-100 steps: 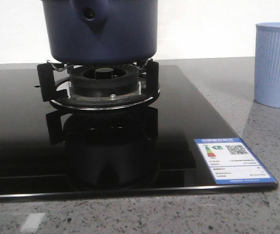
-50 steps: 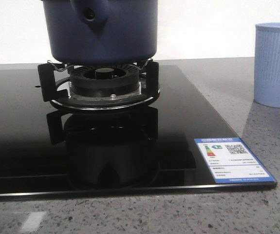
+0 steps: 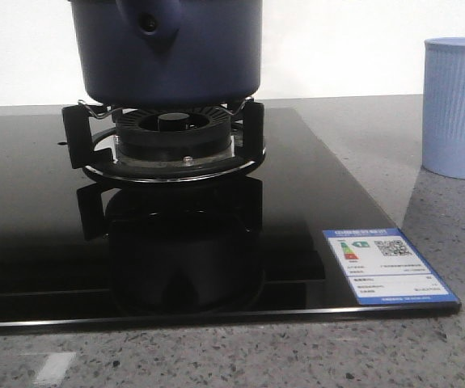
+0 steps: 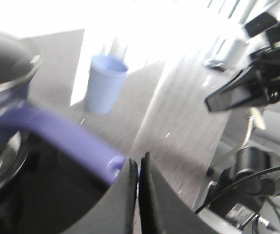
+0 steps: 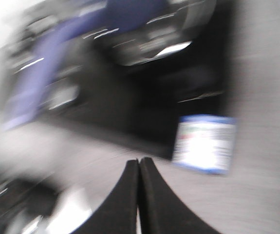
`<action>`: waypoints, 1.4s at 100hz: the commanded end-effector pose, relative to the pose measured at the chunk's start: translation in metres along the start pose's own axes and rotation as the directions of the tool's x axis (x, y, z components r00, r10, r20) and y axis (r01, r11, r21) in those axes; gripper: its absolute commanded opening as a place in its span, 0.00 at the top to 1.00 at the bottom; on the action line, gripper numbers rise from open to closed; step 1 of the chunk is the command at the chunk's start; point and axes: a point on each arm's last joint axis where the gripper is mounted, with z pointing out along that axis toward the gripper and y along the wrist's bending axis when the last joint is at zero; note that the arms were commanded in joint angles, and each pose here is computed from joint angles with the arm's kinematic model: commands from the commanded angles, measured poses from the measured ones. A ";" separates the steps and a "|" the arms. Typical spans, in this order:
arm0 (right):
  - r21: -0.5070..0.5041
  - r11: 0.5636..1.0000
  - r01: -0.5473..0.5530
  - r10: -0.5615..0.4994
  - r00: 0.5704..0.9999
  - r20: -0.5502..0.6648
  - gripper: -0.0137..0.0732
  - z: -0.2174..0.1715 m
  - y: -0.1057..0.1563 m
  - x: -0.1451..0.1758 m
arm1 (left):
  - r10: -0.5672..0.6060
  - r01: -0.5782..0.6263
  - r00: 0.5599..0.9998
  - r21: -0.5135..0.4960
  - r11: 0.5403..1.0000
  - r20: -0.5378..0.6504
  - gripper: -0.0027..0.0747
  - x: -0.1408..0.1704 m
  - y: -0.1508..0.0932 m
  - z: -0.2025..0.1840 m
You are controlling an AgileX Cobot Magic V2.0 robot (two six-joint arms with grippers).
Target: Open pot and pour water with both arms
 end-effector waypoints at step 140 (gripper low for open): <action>0.155 0.800 0.580 -0.586 0.697 0.414 0.15 -0.009 0.014 -0.049 | 0.407 -0.388 0.913 -0.259 0.884 0.022 0.19 -0.096 0.117 0.120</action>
